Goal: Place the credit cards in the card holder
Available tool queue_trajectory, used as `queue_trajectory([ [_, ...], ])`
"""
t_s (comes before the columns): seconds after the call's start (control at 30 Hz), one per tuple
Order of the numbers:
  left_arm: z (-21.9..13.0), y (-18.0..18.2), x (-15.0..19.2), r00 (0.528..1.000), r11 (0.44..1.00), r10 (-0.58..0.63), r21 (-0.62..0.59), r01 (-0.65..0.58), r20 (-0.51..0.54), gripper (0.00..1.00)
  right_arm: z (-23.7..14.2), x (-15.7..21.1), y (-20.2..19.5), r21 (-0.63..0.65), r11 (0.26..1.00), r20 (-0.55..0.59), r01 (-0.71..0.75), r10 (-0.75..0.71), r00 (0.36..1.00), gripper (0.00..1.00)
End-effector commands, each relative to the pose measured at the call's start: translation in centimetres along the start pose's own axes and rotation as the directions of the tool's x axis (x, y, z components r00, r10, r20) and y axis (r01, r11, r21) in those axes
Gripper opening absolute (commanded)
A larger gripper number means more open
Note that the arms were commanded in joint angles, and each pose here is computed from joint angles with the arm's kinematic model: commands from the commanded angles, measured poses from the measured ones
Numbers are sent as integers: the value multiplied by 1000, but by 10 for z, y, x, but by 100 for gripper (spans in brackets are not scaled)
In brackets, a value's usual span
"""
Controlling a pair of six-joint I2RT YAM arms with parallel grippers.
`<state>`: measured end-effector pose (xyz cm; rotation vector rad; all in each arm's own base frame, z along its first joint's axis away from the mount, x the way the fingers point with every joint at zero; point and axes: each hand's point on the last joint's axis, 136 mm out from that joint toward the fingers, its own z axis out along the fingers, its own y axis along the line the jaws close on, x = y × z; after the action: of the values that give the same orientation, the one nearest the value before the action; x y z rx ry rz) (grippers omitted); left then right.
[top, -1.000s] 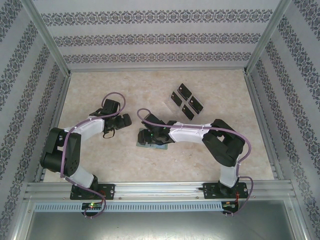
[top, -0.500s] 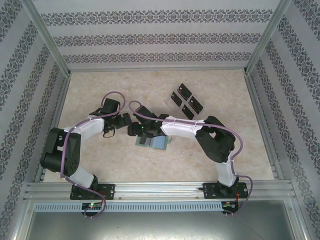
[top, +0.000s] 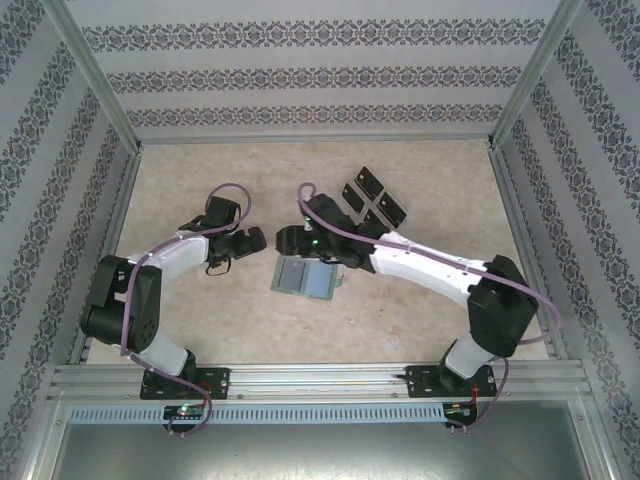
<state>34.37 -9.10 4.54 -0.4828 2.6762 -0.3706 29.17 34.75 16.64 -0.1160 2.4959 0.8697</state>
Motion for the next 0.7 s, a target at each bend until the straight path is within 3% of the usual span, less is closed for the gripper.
queue_trajectory([
  [0.0, -9, -26, 0, 998, 994, 60, 96, -58, -10, 100, -7, 0, -66, 161, 986, 8, -49, 48, 999, 61],
  [0.33, 2, -49, 50, 978, 980, 186, 94, -178, -90, 100, -60, -55, -157, 379, 925, 25, -28, 20, 999, 58],
  [0.67, 13, -45, 82, 976, 983, 178, 74, -170, -129, 100, -53, -81, -203, 547, 825, -137, 143, -81, 987, 46],
])
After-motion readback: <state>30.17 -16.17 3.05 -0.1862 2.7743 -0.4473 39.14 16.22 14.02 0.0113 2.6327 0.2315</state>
